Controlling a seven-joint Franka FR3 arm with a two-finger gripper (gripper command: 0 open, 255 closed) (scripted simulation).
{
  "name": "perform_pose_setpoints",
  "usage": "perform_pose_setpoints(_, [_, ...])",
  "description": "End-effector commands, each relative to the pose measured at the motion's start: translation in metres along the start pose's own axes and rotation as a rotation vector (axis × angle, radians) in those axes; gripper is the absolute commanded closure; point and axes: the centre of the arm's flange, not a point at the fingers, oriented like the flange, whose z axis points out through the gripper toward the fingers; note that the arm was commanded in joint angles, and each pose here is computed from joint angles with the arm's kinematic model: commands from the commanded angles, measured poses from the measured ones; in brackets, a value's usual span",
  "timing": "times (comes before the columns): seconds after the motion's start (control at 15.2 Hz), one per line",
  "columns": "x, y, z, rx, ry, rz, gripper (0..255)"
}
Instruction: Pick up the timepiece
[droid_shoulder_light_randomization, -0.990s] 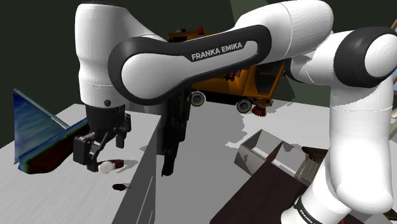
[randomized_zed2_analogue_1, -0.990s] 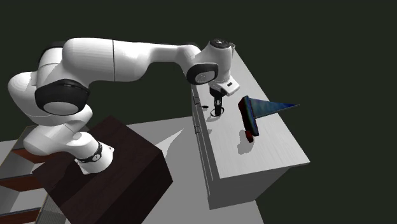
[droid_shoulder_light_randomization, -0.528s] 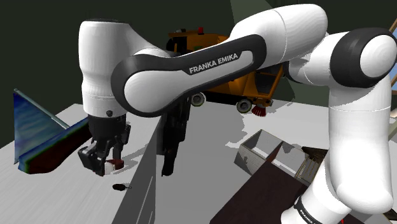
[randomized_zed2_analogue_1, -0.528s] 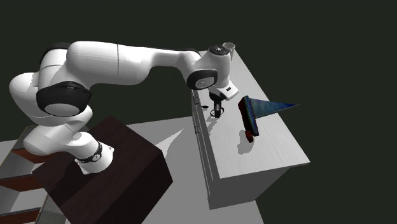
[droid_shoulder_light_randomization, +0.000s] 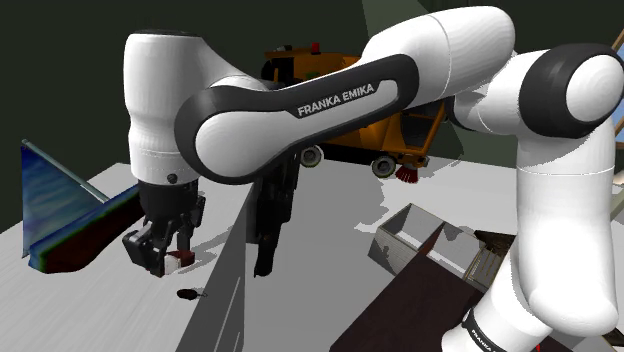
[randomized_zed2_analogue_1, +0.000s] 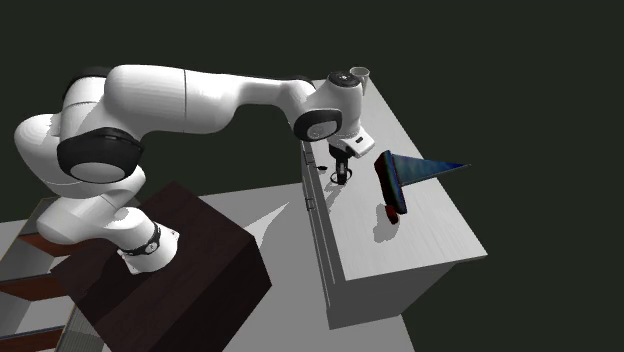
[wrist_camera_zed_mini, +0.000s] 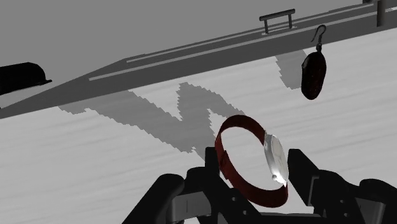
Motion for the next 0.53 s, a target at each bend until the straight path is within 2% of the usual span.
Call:
perform_pose_setpoints(0.0, [0.0, 0.0, -0.005, 0.0, -0.001, 0.0, 255])
perform_pose_setpoints(0.46, [0.003, -0.003, -0.042, 0.0, 0.0, 0.0, 255])
